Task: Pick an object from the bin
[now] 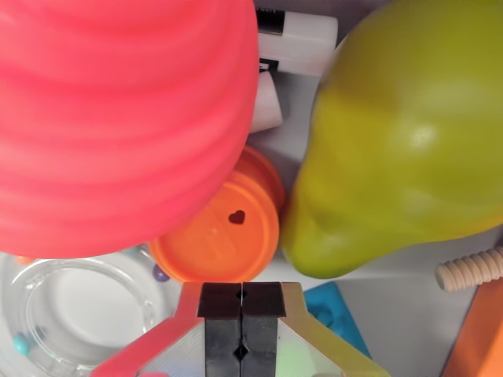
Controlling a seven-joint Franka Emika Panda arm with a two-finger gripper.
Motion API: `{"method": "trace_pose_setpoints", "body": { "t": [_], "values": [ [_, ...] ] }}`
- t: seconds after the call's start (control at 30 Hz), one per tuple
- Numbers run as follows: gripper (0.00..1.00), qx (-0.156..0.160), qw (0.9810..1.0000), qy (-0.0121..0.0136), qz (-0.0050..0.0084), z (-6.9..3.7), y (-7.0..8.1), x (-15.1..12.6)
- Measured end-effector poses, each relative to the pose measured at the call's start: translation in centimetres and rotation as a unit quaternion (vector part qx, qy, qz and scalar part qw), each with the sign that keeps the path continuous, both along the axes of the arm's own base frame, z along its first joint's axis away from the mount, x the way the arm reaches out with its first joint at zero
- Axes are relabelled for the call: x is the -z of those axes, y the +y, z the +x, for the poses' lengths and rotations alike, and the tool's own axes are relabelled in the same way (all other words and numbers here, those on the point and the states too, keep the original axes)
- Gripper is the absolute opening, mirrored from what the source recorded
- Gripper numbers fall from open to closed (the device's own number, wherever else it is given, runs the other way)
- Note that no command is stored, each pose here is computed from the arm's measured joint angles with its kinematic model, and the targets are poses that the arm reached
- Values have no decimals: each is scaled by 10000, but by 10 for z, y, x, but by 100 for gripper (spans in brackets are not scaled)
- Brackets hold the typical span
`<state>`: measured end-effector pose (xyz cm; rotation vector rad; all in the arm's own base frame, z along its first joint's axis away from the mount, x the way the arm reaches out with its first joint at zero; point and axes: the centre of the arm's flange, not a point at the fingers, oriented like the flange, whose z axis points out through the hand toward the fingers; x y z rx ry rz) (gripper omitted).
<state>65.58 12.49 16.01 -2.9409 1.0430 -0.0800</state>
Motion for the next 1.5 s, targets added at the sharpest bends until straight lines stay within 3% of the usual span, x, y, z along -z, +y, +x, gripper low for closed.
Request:
{"method": "trace_pose_setpoints", "body": {
  "t": [0.33, 0.63, 0.9, 1.5],
  "values": [
    [0, -5, 10000, 7, -3, -1, 1, -22],
    [0, -14, 10000, 57, -11, -3, 2, -52],
    [0, -24, 10000, 86, -14, -6, 4, -85],
    [0, -40, 9998, 193, -20, -12, 6, -159]
  ]
}}
